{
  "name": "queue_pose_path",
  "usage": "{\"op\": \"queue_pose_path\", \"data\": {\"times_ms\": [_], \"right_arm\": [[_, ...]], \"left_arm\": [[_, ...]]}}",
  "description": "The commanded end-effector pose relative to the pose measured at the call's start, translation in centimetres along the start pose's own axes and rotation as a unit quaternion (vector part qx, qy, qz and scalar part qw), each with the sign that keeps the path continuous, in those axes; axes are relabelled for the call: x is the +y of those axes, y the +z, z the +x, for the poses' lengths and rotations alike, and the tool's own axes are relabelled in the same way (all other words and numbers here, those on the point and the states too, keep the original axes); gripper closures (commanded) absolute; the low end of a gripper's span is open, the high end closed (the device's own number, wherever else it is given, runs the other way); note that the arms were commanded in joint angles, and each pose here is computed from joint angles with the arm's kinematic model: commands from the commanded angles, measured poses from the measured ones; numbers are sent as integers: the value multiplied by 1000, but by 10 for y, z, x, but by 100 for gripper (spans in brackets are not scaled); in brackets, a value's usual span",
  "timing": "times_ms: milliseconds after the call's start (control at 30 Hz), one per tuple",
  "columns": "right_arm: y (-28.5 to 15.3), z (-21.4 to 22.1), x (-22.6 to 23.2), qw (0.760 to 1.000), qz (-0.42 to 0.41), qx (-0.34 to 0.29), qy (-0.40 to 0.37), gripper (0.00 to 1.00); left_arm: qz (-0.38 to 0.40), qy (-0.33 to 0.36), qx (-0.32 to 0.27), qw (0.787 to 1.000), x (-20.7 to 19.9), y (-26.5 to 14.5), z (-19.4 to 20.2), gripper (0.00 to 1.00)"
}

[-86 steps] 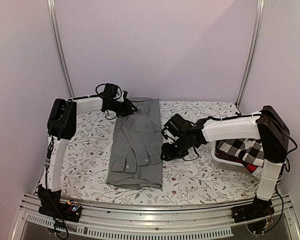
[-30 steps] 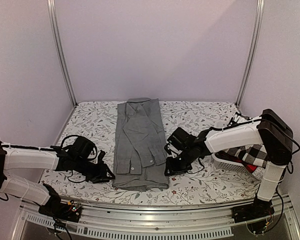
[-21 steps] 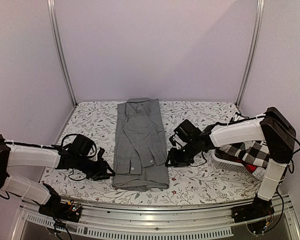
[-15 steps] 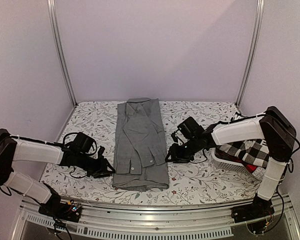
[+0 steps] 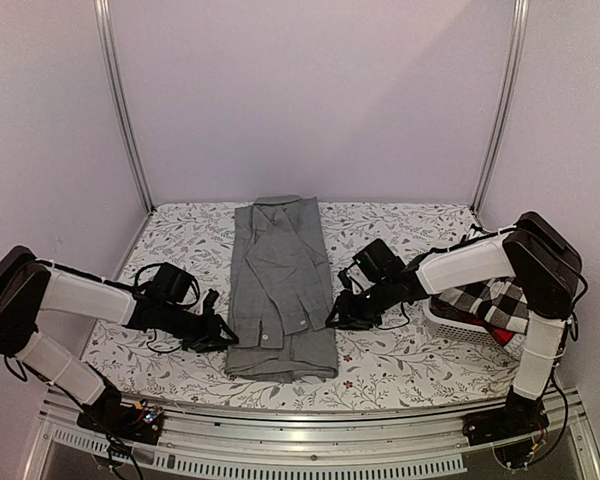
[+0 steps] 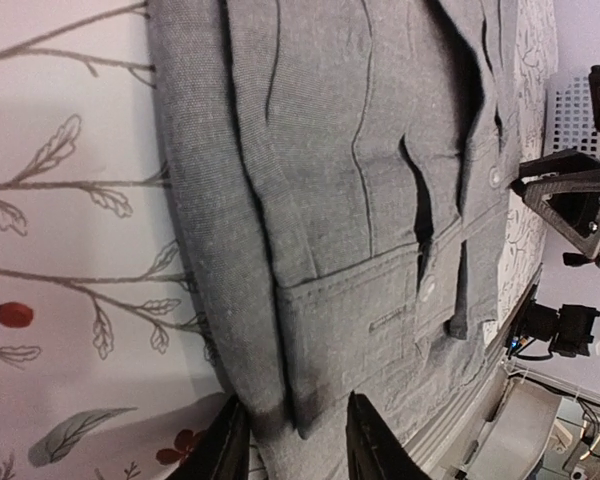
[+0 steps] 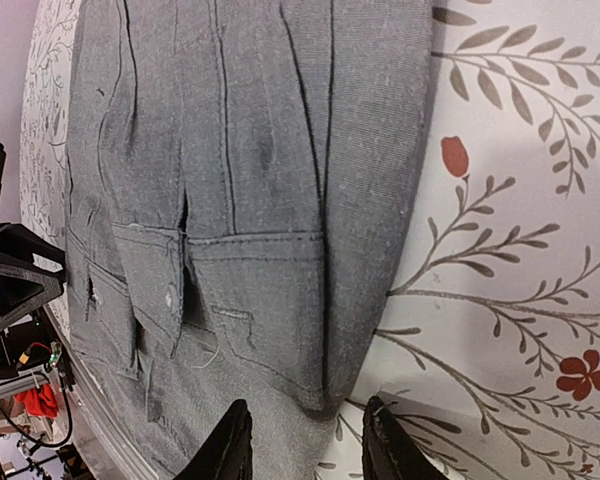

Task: Fold and stack the long sleeve shirts
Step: Pick up the rectangle-folded shirt from the center of the board.

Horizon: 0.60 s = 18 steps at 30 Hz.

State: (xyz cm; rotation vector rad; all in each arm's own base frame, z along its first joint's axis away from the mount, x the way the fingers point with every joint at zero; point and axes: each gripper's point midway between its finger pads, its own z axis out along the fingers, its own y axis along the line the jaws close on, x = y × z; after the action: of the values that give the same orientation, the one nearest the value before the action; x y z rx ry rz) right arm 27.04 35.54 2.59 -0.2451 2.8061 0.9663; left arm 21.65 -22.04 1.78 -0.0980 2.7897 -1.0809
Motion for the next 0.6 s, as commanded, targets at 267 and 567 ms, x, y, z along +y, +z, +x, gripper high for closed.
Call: {"op": "queue_pose_path", "data": {"times_ms": [267, 567], "right_arm": [[14, 8, -3, 1000, -6, 13, 8, 69], [11, 2, 1, 1000, -8, 4, 4, 91]], "left_arm": [[13, 1, 17, 1000, -4, 8, 8, 74], [25, 6, 15, 1000, -13, 6, 4, 94]]}}
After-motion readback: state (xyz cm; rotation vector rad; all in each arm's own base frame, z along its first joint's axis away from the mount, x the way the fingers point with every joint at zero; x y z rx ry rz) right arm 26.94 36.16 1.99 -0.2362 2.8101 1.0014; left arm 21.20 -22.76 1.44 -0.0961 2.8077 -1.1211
